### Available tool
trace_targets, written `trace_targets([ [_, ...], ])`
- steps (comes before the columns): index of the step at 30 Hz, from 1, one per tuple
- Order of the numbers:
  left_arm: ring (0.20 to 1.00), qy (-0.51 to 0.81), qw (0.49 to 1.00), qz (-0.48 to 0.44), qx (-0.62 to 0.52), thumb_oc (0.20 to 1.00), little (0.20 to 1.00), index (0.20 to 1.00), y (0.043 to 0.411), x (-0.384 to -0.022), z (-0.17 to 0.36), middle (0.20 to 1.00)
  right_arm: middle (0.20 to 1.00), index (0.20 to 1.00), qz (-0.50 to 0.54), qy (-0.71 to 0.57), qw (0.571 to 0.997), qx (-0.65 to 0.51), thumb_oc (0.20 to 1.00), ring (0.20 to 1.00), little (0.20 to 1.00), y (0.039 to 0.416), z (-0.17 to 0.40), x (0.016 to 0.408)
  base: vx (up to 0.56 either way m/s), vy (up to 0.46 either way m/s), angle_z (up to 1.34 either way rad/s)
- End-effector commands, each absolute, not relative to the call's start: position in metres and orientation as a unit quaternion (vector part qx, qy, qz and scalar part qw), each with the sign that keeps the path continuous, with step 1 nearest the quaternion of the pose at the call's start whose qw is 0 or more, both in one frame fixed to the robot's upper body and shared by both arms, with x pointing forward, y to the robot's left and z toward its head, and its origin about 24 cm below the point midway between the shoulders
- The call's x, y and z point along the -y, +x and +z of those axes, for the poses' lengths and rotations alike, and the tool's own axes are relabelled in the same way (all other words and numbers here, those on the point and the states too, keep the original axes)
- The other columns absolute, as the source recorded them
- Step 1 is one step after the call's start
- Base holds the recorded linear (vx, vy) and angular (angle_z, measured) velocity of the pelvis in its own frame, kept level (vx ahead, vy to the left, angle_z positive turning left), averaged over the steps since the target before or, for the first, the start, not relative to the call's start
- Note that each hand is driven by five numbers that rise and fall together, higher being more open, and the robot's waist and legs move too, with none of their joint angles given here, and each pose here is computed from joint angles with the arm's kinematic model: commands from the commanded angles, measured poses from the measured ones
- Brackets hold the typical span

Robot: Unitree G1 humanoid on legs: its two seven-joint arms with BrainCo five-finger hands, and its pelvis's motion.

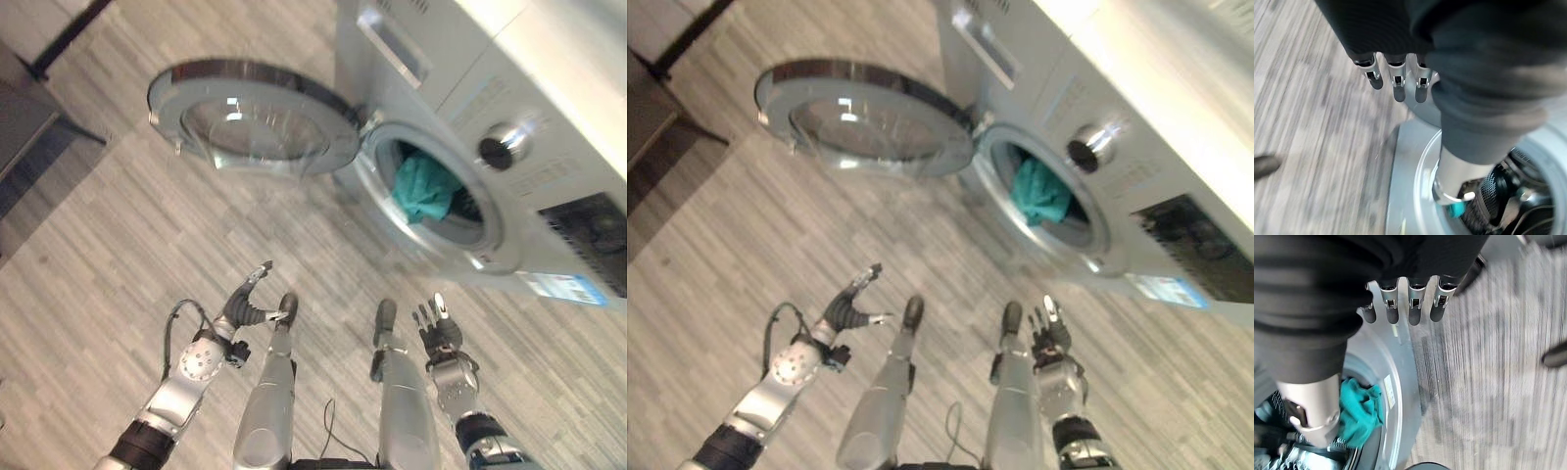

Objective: Grab the laundry basket,head to the washer,open it,put in the laundry and shut it.

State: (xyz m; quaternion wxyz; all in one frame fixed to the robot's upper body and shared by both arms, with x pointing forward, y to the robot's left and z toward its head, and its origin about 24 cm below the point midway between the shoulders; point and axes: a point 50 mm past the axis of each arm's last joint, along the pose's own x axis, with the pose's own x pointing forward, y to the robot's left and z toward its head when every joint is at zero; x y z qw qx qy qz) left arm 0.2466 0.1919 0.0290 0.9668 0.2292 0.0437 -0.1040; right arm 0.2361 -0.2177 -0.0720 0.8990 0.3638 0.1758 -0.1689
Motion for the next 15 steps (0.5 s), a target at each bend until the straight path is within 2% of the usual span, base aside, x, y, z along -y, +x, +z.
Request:
trace_targets([
  [1, 1.0, 0.268, 0.959, -0.08, -0.048, 1.0, 1.0, 1.0, 0.232, -0.214, 0.028, 1.0, 1.0, 1.0, -0.201, 0.309, 0.911, -0.186, 1.0, 1.0, 1.0, 0.208, -0.077, 0.248, 0.11, 0.096, -0.53],
  [5, 1.0, 0.278, 0.955, -0.052, -0.087, 1.0, 1.0, 1.0, 0.225, -0.23, 0.015, 1.0, 1.0, 1.0, -0.248, 0.304, 0.904, -0.172, 1.0, 1.0, 1.0, 0.183, -0.075, 0.277, 0.14, 0.093, -0.63],
  [9, 1.0, 0.268, 0.957, -0.043, -0.107, 1.0, 1.0, 1.0, 0.217, -0.233, 0.005, 1.0, 1.0, 1.0, -0.289, 0.31, 0.897, -0.127, 1.0, 1.0, 1.0, 0.176, -0.062, 0.299, 0.12, 0.041, -0.43],
  [13, 1.0, 0.233, 0.963, -0.044, -0.132, 1.0, 1.0, 1.0, 0.21, -0.228, -0.009, 1.0, 1.0, 1.0, -0.316, 0.285, 0.902, -0.069, 1.0, 1.0, 1.0, 0.189, -0.037, 0.321, 0.09, -0.005, -0.53],
  [15, 1.0, 0.218, 0.964, -0.043, -0.143, 1.0, 1.0, 1.0, 0.21, -0.223, -0.016, 1.0, 1.0, 1.0, -0.315, 0.265, 0.911, 0.003, 1.0, 1.0, 1.0, 0.21, -0.002, 0.331, 0.0, -0.021, -0.24],
])
